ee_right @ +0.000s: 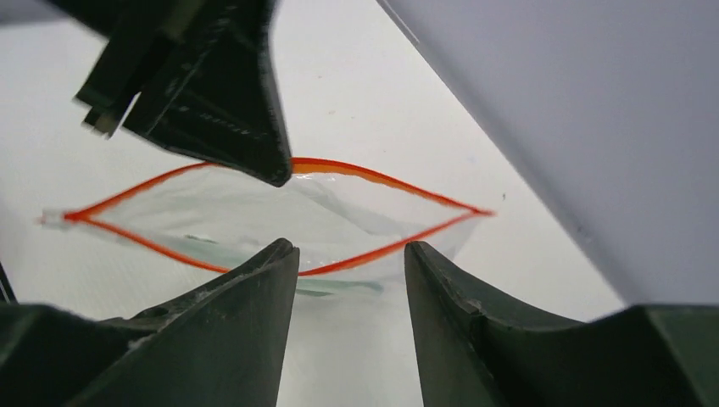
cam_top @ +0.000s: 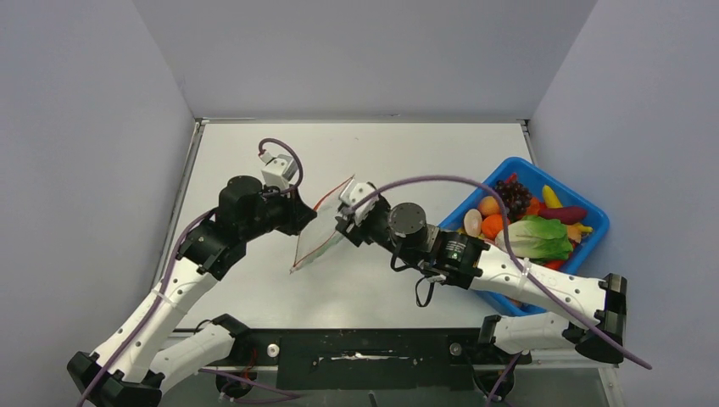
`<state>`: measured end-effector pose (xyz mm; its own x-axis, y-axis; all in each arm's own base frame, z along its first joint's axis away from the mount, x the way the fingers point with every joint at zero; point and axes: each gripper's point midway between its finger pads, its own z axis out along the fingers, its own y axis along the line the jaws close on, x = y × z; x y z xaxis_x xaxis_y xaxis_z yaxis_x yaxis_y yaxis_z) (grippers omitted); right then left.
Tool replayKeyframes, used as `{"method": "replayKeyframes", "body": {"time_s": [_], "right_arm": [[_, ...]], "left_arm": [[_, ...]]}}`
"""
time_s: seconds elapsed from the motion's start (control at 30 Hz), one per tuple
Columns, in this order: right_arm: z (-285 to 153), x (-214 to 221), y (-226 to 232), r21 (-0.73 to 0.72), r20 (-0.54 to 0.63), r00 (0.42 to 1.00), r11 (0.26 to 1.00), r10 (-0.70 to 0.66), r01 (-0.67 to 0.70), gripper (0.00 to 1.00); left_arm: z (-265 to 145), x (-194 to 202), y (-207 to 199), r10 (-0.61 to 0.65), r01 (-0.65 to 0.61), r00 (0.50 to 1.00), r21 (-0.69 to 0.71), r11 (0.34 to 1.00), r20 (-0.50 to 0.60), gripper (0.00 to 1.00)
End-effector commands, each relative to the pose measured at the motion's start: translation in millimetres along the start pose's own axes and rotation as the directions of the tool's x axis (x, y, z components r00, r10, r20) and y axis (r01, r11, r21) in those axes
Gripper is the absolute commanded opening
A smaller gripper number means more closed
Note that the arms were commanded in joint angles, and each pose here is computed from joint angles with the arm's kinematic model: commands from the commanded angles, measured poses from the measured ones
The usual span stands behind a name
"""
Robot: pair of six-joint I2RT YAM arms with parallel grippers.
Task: Place the food in the zip-top bag and seal the zipper
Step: Pick up the fake food from the bin.
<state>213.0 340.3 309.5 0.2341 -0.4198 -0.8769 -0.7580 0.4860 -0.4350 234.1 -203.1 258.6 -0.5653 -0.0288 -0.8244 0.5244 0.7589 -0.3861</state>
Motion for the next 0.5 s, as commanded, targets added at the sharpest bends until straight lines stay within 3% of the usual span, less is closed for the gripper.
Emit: {"method": "replayKeyframes", "body": {"time_s": [0.0,0.1,0.2,0.37,0.47], "right_arm": [[-2.7,-14.2,-45.0,0.233,0.146,0.811,0.777,0.567,-0.585,0.49],[2.0,4.9,-54.2,0.272,0.189,0.608,0.554,0.771,-0.787,0.50],[11.8,16.3,-55.9,0.267,0.226,0.437,0.376,0.871,-0.887,0.52],[24.4,14.0,-55.3,0.246,0.267,0.298,0.234,0.916,-0.941,0.54],[33.8,10.1,-47.0,0.204,0.243,0.284,0.237,0.928,-0.950,0.54]], "left_arm": [[-12.7,-44.1,17.8,0.079,-0.057,0.985,-0.139,0.989,0.155,0.00],[-17.0,-57.0,24.9,0.112,-0.073,0.974,-0.193,0.978,0.197,0.00],[-22.8,-68.8,34.1,0.139,-0.079,0.965,-0.261,0.962,0.222,0.00],[-33.9,-84.2,45.5,0.184,-0.088,0.950,-0.350,0.933,0.252,0.00],[-41.3,-91.8,57.2,0.211,-0.085,0.943,-0.427,0.900,0.256,0.00]]}}
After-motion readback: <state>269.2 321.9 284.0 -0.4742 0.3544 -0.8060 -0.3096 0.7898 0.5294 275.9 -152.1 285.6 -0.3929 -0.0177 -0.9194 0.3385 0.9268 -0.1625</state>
